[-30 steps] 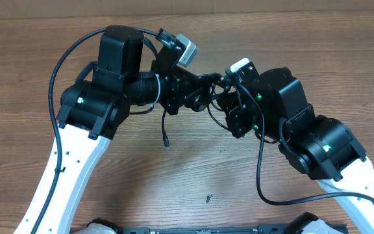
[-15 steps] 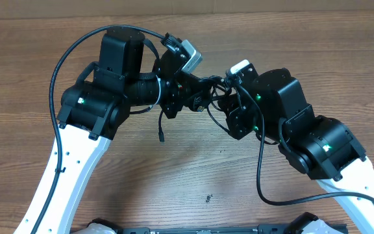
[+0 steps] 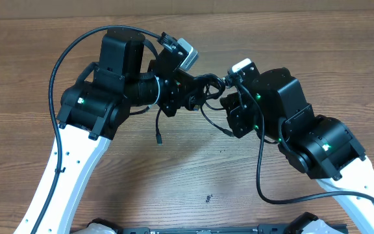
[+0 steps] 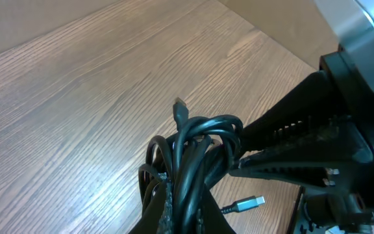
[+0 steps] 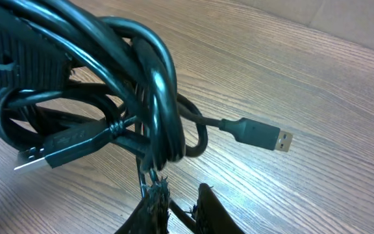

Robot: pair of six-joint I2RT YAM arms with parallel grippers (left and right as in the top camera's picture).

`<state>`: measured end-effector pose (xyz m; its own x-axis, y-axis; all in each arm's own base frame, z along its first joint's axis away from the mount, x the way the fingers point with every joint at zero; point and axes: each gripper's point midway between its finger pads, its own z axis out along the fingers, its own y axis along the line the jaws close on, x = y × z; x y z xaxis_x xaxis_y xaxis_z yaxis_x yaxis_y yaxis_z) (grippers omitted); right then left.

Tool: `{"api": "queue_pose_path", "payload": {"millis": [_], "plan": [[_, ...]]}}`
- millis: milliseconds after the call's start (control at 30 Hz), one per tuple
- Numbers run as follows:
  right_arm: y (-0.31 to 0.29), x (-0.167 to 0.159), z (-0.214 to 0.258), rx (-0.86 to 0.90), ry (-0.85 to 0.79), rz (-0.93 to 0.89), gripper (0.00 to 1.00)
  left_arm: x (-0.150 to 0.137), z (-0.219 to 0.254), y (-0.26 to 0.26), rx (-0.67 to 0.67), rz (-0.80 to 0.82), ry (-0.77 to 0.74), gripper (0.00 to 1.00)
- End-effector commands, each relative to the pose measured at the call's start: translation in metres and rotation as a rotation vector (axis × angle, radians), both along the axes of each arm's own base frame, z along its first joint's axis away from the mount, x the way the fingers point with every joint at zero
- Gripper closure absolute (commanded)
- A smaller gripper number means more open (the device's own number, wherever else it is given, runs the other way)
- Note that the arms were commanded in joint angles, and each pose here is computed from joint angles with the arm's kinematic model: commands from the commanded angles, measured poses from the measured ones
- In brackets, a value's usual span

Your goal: Untangle cables

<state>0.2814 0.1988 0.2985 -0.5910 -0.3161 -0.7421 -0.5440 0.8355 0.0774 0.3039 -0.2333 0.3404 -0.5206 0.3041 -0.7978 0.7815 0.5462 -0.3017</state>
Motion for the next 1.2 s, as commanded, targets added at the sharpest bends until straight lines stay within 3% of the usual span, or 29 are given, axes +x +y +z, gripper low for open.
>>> {"api": "queue_pose_path", "payload": {"millis": [0, 167, 300, 533, 967, 1167], "plan": [[-0.001, 0.002, 0.001, 0.009, 0.001, -0.020, 0.85, -0.002, 0.018, 0.004, -0.018, 0.019, -0.043, 0.96], [0.010, -0.001, 0.006, 0.094, 0.036, -0.008, 0.84, 0.007, 0.016, 0.010, -0.079, 0.188, 0.114, 0.96], [0.021, -0.004, 0.012, 0.146, 0.038, 0.040, 0.73, 0.007, 0.017, 0.010, -0.102, 0.215, 0.155, 0.96], [0.024, -0.004, 0.015, 0.158, 0.033, 0.048, 0.65, 0.005, 0.018, 0.008, -0.131, 0.228, 0.200, 0.96], [0.027, 0.001, 0.020, 0.174, 0.005, 0.050, 0.66, -0.016, 0.029, -0.008, -0.204, 0.089, 0.255, 0.96], [0.031, 0.007, 0.012, 0.164, 0.021, 0.049, 0.85, -0.021, 0.031, -0.011, -0.220, 0.057, 0.267, 0.96]]}}
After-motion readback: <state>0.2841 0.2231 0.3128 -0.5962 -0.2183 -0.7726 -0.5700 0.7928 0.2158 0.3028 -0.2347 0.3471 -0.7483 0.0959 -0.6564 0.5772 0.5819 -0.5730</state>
